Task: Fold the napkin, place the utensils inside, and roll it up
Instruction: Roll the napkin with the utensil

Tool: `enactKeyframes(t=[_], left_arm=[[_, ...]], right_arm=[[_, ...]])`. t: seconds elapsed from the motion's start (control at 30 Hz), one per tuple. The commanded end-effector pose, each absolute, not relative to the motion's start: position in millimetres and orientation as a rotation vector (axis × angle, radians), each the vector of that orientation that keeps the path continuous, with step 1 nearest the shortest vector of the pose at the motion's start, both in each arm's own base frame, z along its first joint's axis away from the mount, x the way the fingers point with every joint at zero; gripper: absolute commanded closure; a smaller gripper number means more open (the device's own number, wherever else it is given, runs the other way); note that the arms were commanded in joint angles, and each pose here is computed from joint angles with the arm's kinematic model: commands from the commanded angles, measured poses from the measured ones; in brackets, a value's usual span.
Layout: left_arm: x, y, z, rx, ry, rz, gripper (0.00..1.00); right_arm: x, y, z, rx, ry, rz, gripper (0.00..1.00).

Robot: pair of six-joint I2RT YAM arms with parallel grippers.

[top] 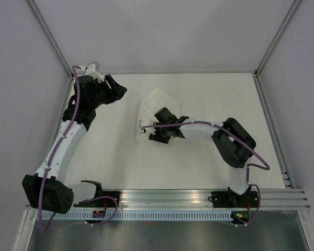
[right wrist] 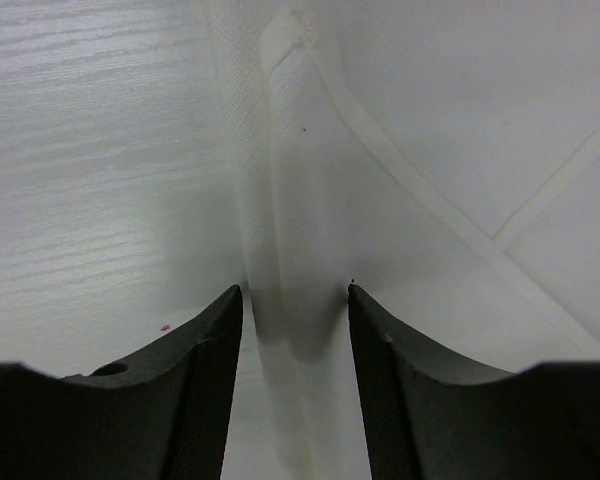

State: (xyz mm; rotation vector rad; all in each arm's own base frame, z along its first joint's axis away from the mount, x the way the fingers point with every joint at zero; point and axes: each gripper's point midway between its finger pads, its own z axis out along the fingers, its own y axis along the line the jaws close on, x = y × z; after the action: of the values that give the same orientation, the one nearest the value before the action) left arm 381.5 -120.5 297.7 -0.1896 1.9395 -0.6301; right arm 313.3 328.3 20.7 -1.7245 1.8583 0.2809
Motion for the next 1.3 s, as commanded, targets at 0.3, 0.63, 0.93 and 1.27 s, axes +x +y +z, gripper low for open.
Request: enactKeyframes(t=[0.3,0.63,0.93,1.27], left_arm=[[373.7,-133.8,297.5,-0.054,1.965,-0.675,0.4],[362.0,-136.7,293.8,-0.04,1.95,-0.707,0.41],[340.2,-143.0,280.1,-0.041,1.909,-0.731,0.51],[300.9,-165.3,221.1,0.029,1.94,-0.669,0.71]], right_arm=[[304.1,325.9,-1.8,-1.853,1.889,0.303,0.58],[278.7,313.7,-16.3,-1.929,1.985,0.413,0.76],[272.3,304.3,-16.4,-1.926,2.13,0.583,0.85],[272.1,291.7,-22.1,-1.879,2.269,0.743,0.88]])
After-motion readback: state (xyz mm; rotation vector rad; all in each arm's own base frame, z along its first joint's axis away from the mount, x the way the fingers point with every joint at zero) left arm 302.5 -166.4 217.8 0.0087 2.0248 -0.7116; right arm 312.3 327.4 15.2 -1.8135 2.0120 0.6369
